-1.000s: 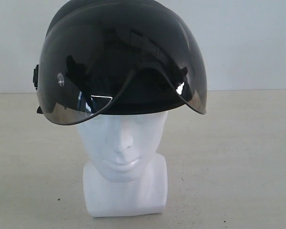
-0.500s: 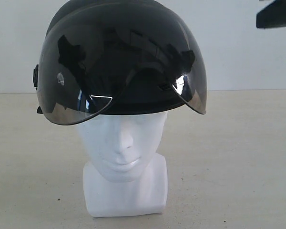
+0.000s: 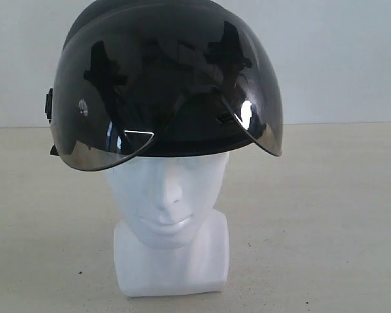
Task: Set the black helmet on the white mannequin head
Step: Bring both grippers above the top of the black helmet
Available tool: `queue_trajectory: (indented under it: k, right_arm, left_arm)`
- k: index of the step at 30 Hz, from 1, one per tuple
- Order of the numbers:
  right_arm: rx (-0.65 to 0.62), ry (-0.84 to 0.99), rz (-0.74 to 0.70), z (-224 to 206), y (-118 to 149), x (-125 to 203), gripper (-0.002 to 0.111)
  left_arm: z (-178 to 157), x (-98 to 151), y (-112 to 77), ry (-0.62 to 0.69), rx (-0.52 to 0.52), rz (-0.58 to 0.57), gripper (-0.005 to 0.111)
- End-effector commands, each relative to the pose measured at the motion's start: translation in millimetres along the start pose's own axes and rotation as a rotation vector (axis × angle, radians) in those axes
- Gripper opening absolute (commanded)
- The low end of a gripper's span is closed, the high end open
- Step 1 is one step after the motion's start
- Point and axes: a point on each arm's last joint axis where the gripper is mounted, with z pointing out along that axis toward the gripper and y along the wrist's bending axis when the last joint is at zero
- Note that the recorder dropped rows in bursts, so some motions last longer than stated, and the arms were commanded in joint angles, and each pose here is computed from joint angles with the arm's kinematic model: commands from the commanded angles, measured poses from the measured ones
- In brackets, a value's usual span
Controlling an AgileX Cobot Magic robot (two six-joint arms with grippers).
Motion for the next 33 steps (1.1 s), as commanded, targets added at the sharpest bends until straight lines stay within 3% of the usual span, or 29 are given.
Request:
queue_trajectory:
  k: [1,13,24,33]
  right_arm:
    - [-0.046,-0.021,-0.01,-2,6,-3,0.0]
    - [-0.088,0.003,-0.05,20,12,0,0.0]
    - [-0.072,0.112,-0.052,34,6,10,0.0]
    - [-0.037,0.05,-0.076,35,3,4,0.0]
  left_arm:
    - [3,12,-2.4,0.063,0.042,0.002,0.004]
    - [7,11,-10.5,-0.007,0.169,-0.049,0.004]
    - [22,19,-3.2,0.068,0.187,-0.096,0.004]
    - [27,20,-0.3,0.087,0.188,-0.08,0.004]
